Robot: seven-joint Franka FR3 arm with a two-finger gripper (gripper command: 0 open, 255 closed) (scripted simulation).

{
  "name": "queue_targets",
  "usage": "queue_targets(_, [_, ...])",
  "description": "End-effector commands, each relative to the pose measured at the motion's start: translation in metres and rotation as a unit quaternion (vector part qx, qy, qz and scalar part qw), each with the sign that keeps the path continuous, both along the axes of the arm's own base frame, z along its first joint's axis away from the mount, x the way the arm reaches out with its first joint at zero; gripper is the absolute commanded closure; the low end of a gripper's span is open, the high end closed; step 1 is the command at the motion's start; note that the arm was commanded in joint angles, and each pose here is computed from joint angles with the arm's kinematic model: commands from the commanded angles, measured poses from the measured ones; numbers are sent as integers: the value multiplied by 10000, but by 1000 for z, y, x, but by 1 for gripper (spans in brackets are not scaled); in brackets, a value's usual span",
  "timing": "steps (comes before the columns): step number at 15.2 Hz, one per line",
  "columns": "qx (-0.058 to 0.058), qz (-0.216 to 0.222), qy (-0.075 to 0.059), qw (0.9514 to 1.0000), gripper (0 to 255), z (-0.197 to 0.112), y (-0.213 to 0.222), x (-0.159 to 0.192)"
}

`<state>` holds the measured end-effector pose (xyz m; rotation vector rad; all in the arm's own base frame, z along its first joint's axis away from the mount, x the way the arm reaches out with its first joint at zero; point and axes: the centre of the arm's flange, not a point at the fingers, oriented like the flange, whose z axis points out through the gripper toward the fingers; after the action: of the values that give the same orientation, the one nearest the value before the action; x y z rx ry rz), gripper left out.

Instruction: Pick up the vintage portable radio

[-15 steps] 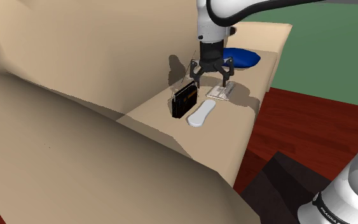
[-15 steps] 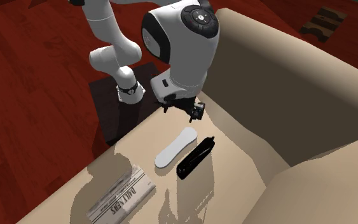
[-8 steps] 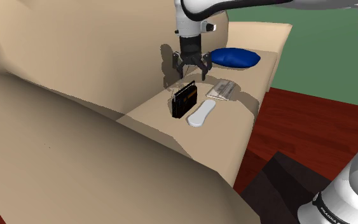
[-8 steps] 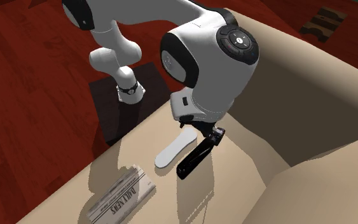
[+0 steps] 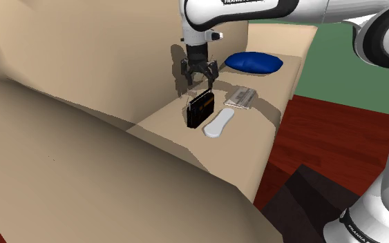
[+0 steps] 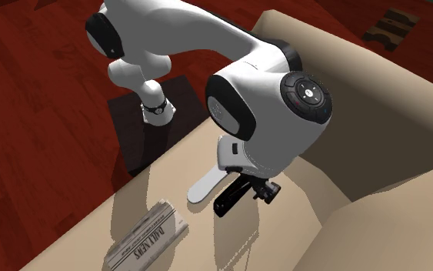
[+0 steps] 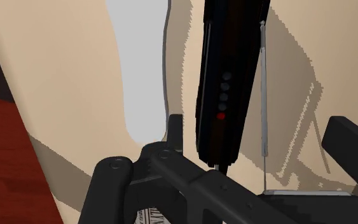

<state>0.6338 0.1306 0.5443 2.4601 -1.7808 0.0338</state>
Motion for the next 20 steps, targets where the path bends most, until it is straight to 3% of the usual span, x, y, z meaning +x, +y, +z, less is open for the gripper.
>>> queue_targets(1, [0, -7, -4, 10000, 0, -11, 0, 0])
queue_targets(4, [0, -7, -4, 10000, 0, -19, 0, 0])
queue_targets(5, [0, -6, -4, 10000, 255, -19, -1, -1])
queue_targets(14, [0, -7, -4, 10000, 255, -19, 0, 0])
queue_targets(20, [0, -7, -4, 10000, 255, 12, 0, 0])
